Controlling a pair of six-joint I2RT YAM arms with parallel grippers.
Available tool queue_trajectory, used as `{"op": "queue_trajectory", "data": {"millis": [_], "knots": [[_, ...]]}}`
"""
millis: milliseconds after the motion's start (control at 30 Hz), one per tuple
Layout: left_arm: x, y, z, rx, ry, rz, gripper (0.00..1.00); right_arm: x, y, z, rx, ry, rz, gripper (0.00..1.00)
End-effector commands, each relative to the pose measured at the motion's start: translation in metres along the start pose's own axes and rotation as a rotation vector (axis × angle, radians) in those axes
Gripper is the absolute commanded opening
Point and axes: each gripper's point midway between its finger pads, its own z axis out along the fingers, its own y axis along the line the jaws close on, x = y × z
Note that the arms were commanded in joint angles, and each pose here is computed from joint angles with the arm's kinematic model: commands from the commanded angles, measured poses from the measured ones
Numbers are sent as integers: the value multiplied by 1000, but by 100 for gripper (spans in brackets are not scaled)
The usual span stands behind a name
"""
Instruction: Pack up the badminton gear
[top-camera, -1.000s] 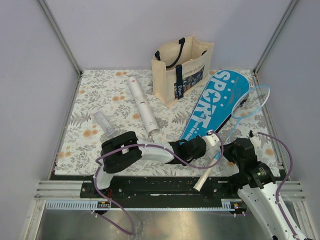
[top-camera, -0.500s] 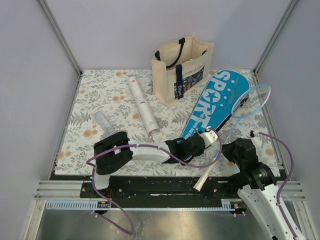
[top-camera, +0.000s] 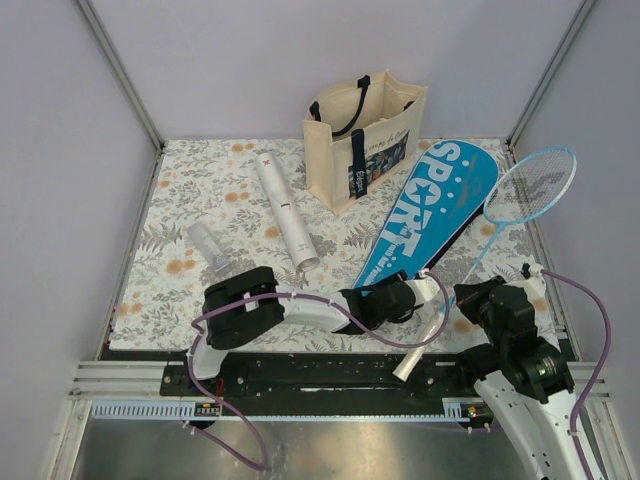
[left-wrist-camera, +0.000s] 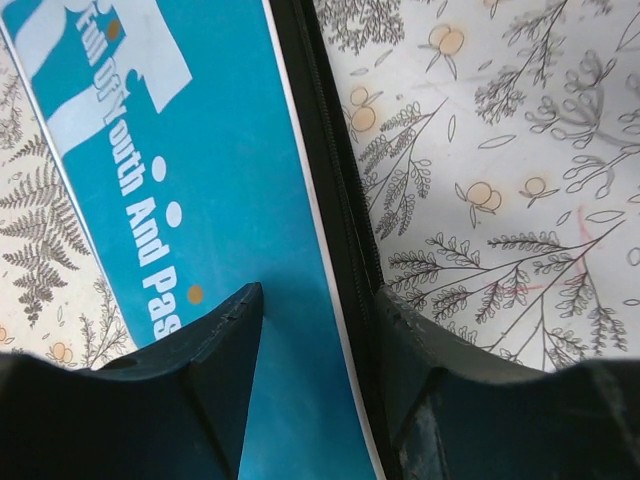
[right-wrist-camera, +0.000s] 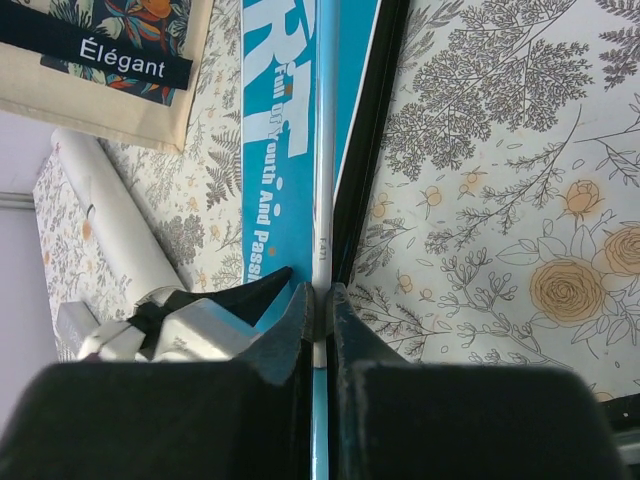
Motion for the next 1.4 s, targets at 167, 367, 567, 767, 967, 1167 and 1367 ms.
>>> {"op": "queue_trajectory", "data": {"millis": [167,367,567,767,967,1167,1367], "knots": [[-13,5,19,-90,-15,48,23,-20,8,-9,-22,-70,3,0],[-26,7,6,-69,-62,-16,0,-9,6,-2,-23,-38,8,0],[-58,18,-15,20,-112,-216,0,19,1,13,-25,53,53,0],[-76,20,-32,117,-139,-368,0,32,4,21,-52,99,87,0],[-92,20,-45,181,-193,-417,0,49,26,25,-176,172,169,0],[-96,15,-49,229,-223,-406,0,61,41,20,-263,245,236,0],[-94,18,-51,240,-251,-399,0,80,40,8,-262,362,286,0]]}}
